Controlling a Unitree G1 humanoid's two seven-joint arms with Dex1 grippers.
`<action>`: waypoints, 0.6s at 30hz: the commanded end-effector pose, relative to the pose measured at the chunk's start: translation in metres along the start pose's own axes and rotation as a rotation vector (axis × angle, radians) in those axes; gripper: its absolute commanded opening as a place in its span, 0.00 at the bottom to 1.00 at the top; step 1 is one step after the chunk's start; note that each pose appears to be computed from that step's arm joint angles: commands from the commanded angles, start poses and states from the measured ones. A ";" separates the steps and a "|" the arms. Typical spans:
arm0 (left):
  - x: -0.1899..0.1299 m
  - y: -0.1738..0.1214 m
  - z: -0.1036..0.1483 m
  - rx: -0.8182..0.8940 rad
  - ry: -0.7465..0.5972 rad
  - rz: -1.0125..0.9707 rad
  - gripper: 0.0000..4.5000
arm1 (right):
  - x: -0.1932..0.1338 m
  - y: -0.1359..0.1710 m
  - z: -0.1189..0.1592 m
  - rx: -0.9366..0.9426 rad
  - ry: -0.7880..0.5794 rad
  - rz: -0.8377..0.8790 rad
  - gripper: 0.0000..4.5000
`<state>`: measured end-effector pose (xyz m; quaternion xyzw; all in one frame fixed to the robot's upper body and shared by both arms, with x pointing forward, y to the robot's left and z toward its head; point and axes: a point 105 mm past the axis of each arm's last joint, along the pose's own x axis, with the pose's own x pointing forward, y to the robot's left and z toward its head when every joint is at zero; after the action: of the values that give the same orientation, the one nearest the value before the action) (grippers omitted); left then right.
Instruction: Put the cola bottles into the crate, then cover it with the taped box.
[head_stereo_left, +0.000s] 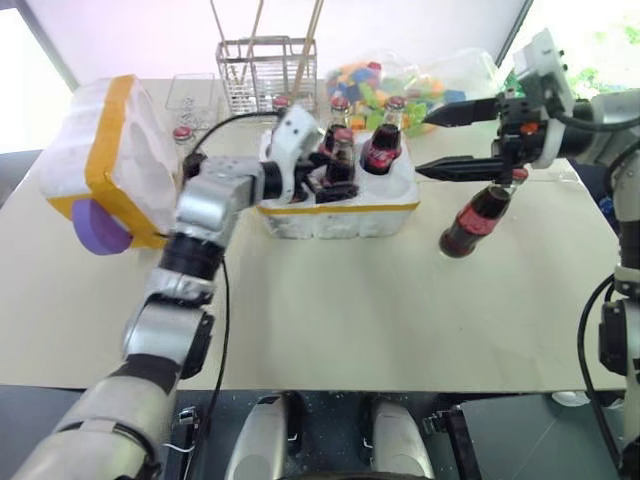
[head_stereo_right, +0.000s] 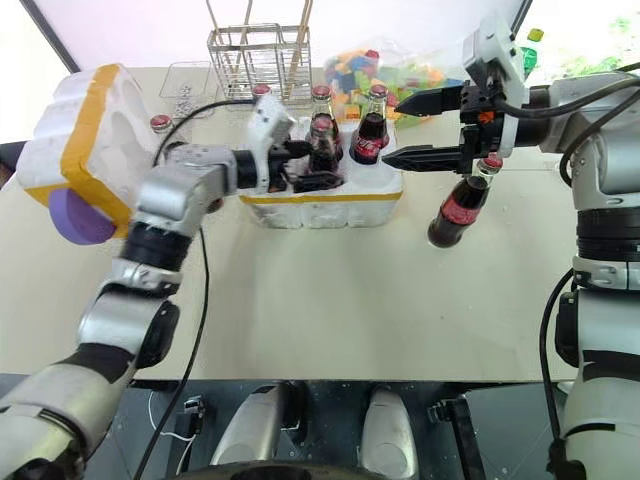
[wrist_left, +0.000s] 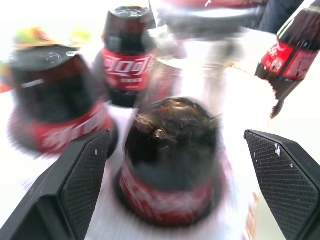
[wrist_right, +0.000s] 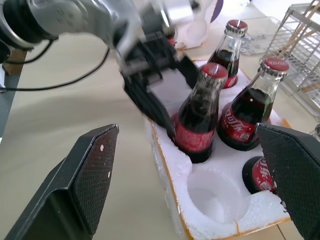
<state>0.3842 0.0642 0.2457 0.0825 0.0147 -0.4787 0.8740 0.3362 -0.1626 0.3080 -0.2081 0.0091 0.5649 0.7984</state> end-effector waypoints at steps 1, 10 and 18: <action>-0.046 -0.007 0.046 0.064 -0.154 0.101 0.99 | -0.003 0.001 0.014 -0.049 -0.040 -0.001 1.00; -0.131 -0.002 0.003 0.004 -0.022 0.503 0.99 | -0.005 -0.001 0.011 -0.019 -0.030 0.008 1.00; -0.155 0.035 -0.029 -0.078 0.029 0.834 0.99 | -0.003 -0.002 0.015 -0.061 -0.037 0.014 1.00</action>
<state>0.3284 0.2079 0.2299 0.0496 0.0306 -0.1135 0.9918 0.3377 -0.1627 0.3057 -0.2065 0.0074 0.5740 0.7924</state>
